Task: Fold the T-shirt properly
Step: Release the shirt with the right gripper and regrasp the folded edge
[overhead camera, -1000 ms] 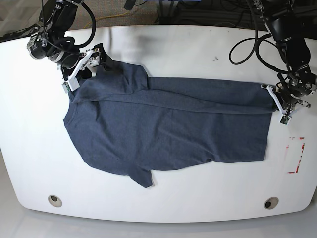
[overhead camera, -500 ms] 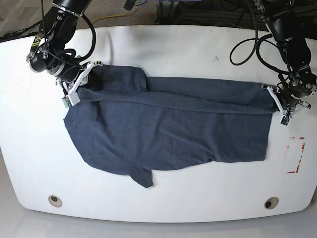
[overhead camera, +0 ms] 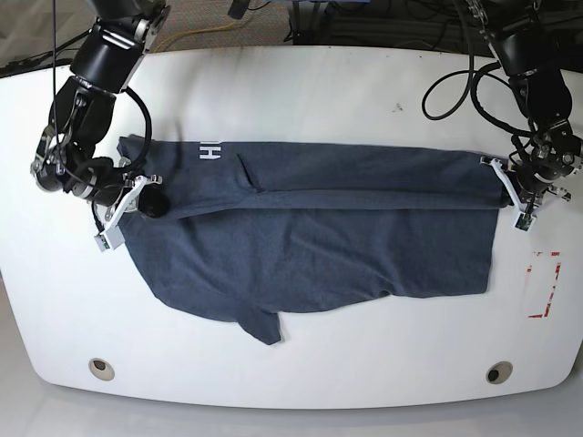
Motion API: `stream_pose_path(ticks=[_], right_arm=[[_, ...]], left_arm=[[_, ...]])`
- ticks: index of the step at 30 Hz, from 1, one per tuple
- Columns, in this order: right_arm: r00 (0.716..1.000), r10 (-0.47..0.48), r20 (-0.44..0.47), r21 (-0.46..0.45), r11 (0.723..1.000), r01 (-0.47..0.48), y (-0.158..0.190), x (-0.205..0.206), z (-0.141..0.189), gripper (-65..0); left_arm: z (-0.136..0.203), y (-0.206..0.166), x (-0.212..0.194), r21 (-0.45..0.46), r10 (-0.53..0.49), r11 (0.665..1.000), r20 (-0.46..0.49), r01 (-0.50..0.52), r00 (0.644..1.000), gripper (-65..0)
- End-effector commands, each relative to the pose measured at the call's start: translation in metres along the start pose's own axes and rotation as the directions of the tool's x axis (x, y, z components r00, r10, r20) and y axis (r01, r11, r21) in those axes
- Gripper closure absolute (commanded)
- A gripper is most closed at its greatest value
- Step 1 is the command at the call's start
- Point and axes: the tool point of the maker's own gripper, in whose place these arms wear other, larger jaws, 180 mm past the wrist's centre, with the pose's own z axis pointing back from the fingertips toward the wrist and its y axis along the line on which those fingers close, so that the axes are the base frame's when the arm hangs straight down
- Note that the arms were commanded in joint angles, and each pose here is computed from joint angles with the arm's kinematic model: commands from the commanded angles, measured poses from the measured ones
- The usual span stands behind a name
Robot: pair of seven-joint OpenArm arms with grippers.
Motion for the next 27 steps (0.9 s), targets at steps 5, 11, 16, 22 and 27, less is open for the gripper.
stream_pose_path(ticks=[5,11,16,22,27], right_arm=[[0.996,0.049,0.077,0.004,0.999,-0.050,-0.015,0.027,-0.001,-31.1],[0.993,0.106,0.052,-0.055,0.993,-0.104,-0.032,0.022,0.018,-57.7],[0.983,0.186,0.001,-0.081,0.979,-0.185,-0.021,-0.012,0.035,-47.6],[0.990,0.134,0.035,-0.101,0.986,-0.130,-0.020,-0.044,0.048,-38.8],[0.994,0.095,0.057,-0.113,0.990,-0.088,-0.024,-0.057,0.053,-37.3]], left_arm=[[0.007,0.018,0.015,0.042,-0.012,0.999,0.038,0.010,0.999,-0.7],[0.008,0.019,0.020,0.047,-0.013,0.999,0.051,0.011,0.999,-1.3],[0.010,0.027,0.032,0.060,-0.011,0.998,0.075,0.006,0.997,-23.5],[0.017,0.030,0.045,0.079,-0.024,0.997,0.108,0.016,0.994,-58.5],[0.030,0.035,0.061,0.113,-0.063,0.992,0.149,0.046,0.987,-59.4]])
